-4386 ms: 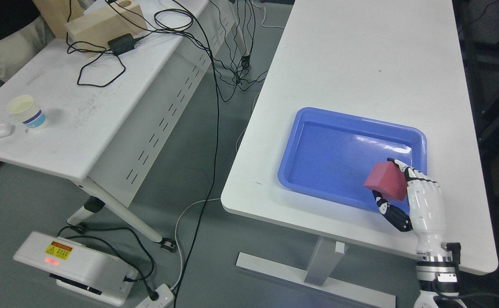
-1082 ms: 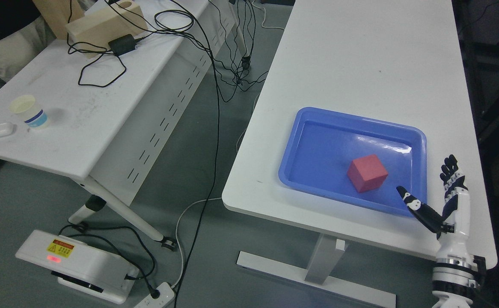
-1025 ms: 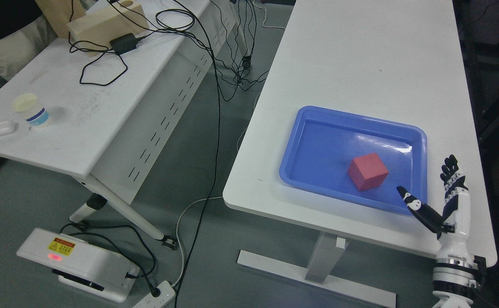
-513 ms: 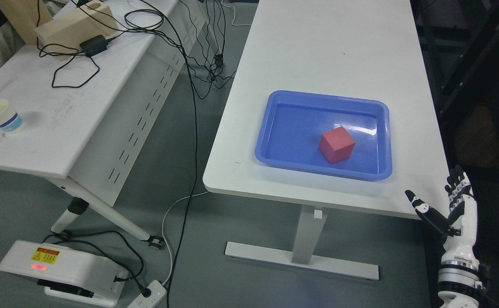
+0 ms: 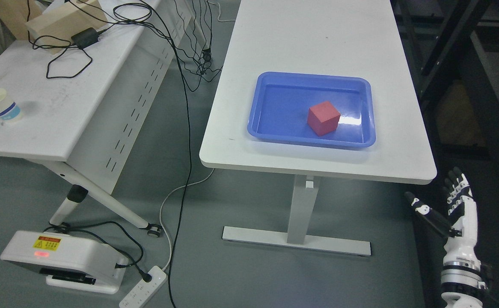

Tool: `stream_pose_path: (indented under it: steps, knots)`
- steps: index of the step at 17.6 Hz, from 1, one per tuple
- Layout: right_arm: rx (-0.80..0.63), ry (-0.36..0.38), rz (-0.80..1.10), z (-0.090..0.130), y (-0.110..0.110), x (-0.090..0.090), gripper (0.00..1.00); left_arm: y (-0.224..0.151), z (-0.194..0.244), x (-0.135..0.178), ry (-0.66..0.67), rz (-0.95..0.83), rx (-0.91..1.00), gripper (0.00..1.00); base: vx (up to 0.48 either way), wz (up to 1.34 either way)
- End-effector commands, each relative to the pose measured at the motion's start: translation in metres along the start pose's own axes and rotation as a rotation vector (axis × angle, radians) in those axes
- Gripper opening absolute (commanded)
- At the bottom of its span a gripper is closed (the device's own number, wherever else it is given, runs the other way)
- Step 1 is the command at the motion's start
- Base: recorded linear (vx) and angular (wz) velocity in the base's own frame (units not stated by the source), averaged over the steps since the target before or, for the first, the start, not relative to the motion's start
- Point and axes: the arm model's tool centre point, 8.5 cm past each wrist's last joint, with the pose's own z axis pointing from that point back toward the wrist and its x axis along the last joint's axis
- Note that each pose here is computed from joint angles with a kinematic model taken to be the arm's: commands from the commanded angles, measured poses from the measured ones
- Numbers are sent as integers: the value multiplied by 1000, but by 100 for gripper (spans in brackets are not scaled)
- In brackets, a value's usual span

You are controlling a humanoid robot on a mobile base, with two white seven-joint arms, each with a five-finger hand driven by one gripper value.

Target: Pick pink block from left shelf to tray

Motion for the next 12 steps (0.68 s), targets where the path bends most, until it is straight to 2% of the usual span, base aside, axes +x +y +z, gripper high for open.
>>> stream_pose_path:
  steps: [1, 12]
  knots:
    - [-9, 2, 2, 0, -5, 0, 100, 12, 2, -5, 8, -4, 18, 100, -183, 63]
    - [-8, 5, -2, 0, -4, -1, 100, 12, 2, -5, 8, -4, 18, 100, -113, 78]
